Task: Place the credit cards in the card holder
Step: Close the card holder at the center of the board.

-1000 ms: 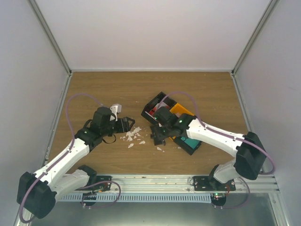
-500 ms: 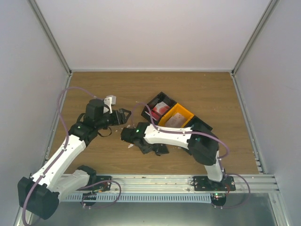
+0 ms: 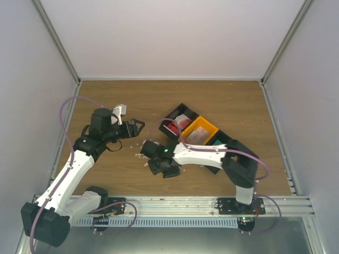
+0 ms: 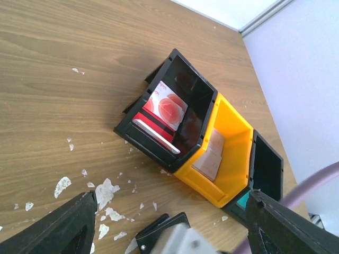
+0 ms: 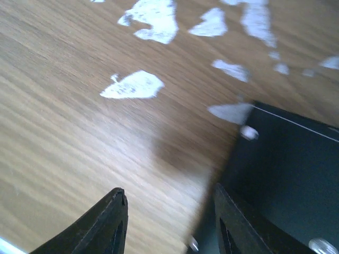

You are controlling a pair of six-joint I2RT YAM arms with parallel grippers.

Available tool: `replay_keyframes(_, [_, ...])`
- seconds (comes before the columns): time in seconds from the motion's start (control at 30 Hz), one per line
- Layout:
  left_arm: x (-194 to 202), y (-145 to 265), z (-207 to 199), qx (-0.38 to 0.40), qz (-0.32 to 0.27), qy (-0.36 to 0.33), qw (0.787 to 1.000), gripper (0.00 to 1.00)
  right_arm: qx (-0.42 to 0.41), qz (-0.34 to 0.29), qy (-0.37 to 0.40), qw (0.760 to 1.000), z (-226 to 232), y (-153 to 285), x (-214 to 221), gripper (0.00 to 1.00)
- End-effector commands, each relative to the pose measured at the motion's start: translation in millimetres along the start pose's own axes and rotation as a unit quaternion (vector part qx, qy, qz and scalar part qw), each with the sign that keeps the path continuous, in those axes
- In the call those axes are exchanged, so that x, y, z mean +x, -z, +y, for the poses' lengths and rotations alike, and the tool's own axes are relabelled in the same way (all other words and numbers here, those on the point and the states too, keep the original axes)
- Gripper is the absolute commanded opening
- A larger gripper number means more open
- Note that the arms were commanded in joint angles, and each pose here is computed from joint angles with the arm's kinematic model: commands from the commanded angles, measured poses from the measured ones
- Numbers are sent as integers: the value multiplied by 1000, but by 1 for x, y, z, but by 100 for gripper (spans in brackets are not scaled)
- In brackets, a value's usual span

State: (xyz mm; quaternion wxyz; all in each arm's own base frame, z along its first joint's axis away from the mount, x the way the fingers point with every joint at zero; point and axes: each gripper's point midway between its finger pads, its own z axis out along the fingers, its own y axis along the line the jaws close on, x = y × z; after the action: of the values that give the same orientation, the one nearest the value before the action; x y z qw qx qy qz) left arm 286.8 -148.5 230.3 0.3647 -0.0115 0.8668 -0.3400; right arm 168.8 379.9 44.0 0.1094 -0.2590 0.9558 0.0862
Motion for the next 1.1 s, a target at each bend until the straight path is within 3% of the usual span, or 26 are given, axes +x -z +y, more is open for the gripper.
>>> replay_keyframes(0.0, [6,-1,0,14,6,1,1000,78,-73,-106,-59,990,-7,50,-27,47])
replay_keyframes(0.23, [59,-20,17,39,69,34,996,78,-34,-110,-177,977,-92,49,13,50])
replay_keyframes(0.33, [91,-29,21,60,102,54,991,76,-41,-100,-190,976,-104,39,29,40])
replay_keyframes(0.43, [123,-37,24,70,137,75,985,75,-56,-92,-177,978,-102,31,33,32])
replay_keyframes(0.57, [157,-46,23,84,179,99,975,75,-87,-89,-145,982,-89,24,28,31])
replay_keyframes(0.83, [198,-63,30,61,239,110,963,74,-128,-87,-114,981,-72,12,18,19])
replay_keyframes(1.07, [228,-72,37,55,296,118,946,61,-152,-92,-102,979,-61,10,12,10])
